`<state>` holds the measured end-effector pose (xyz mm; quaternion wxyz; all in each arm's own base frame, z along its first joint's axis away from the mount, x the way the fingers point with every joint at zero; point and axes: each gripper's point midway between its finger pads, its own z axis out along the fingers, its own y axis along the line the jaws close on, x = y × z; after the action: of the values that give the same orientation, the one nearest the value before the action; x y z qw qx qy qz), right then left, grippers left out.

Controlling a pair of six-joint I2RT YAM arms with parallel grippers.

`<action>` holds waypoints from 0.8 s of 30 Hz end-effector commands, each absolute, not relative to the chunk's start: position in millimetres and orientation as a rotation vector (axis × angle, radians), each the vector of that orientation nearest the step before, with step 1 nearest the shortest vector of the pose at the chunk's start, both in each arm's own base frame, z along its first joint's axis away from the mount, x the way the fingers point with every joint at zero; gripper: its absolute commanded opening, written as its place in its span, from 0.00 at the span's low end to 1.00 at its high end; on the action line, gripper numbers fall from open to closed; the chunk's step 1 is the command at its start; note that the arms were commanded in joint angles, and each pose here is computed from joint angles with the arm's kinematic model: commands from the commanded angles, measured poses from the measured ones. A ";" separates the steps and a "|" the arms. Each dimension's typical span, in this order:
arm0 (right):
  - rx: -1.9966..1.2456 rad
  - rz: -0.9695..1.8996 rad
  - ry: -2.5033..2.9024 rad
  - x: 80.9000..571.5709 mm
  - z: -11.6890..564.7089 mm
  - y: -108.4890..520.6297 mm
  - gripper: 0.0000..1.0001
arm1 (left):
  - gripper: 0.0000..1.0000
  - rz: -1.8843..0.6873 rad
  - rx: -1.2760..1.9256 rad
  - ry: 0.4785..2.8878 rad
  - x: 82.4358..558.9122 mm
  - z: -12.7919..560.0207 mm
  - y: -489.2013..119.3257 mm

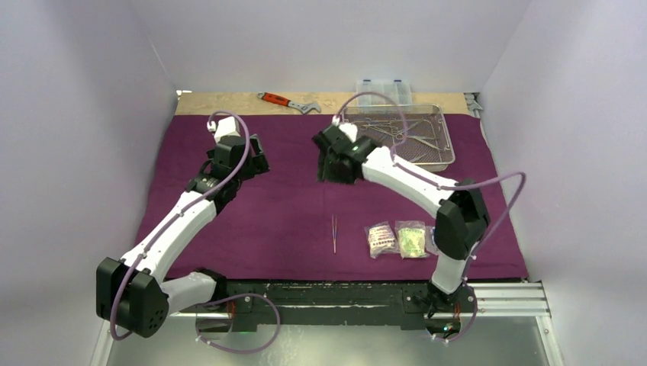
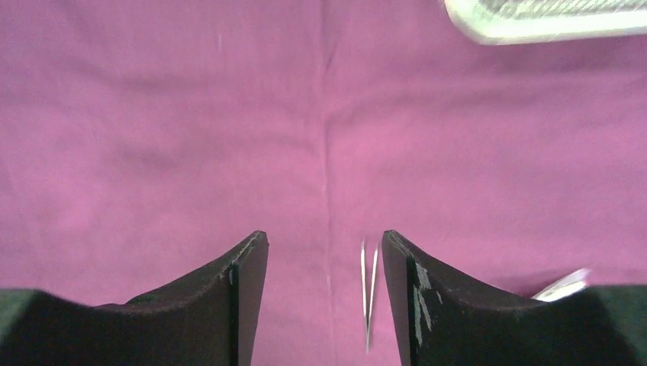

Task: Open and lay out the surgical kit
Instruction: Pick up the medical item from the container.

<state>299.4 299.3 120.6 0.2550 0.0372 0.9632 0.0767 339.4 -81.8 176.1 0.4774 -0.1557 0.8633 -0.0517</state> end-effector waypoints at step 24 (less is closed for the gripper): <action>0.526 -0.162 2.259 566.7 96.6 134.4 0.62 | 0.86 -0.106 -0.339 1.943 421.8 250.7 -99.6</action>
<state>553.2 143.2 72.3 0.3647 0.1843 0.9110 -0.0560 405.7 -100.1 231.1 0.5243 -0.1467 0.8371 -0.0537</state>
